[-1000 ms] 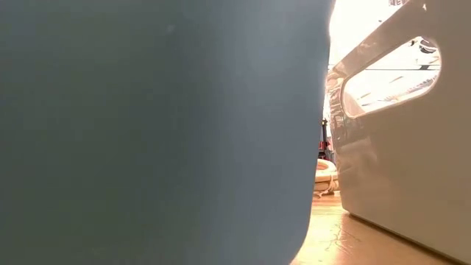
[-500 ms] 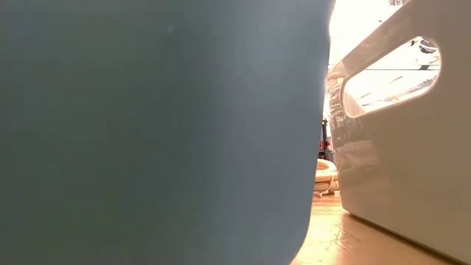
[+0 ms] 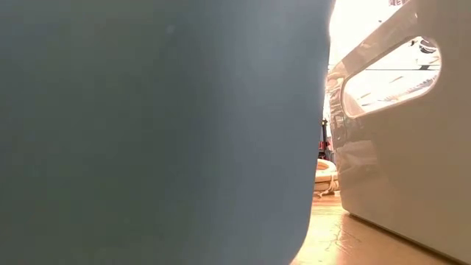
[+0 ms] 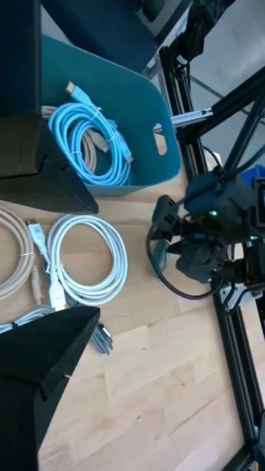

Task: Pick & Place USB Port
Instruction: Put the small dark blue charger cable into the grey bin, then put small the grey charger cable into the grey bin, then put the large white charger cable into the dark blue bin

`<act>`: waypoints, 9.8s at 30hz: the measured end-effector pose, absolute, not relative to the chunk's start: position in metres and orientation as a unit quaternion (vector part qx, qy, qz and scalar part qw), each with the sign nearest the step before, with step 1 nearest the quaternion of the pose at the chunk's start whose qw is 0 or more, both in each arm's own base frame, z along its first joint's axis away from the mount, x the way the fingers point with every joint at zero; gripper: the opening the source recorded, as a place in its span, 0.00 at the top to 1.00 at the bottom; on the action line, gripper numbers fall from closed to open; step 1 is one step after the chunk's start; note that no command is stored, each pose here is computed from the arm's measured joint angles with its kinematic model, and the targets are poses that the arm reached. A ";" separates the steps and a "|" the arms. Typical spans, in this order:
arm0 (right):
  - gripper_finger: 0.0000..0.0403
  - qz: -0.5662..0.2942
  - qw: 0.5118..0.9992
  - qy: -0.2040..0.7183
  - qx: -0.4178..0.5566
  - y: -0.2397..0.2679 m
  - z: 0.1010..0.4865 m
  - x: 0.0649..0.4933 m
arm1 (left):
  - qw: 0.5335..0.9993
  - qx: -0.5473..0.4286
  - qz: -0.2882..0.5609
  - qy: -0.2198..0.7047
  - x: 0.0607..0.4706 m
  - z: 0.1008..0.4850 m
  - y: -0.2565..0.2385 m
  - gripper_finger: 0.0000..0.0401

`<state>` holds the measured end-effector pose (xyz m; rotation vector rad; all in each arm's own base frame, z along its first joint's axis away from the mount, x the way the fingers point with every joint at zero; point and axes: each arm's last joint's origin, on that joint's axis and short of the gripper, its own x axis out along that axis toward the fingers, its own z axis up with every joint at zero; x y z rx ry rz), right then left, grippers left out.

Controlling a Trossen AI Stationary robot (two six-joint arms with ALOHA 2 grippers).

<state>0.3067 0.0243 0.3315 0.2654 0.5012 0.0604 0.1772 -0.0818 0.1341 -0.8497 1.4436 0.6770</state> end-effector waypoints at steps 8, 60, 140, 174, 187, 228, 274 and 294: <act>0.48 0.029 0.958 0.254 0.131 0.024 0.330 0.306 | 0.595 -0.392 0.341 0.613 0.179 0.132 -0.078 0.70; 0.86 0.192 0.910 0.021 0.366 -0.010 0.347 0.315 | 0.936 -0.311 0.093 0.136 0.323 0.389 -0.060 0.88; 0.59 0.019 0.938 0.330 0.103 -0.027 0.260 0.314 | 0.819 -0.393 0.280 0.311 0.254 0.353 -0.048 0.64; 0.50 0.068 0.872 0.485 -0.017 -0.020 0.149 0.376 | 0.842 -0.391 0.233 0.289 0.279 0.353 -0.037 0.64; 0.83 0.053 0.863 0.502 0.008 -0.020 0.143 0.375 | 0.842 -0.381 0.231 0.303 0.276 0.351 -0.043 0.64; 0.98 0.181 0.800 0.548 0.165 0.106 0.263 0.276 | 0.839 -0.348 0.250 0.337 0.270 0.345 -0.042 0.64; 0.60 0.084 0.876 0.429 0.205 0.073 0.278 0.303 | 0.744 -0.210 0.300 0.558 0.278 0.285 -0.044 0.64; 0.61 -0.004 0.933 0.318 0.170 0.001 0.316 0.291 | 0.603 -0.245 0.314 0.691 0.304 0.151 -0.026 0.64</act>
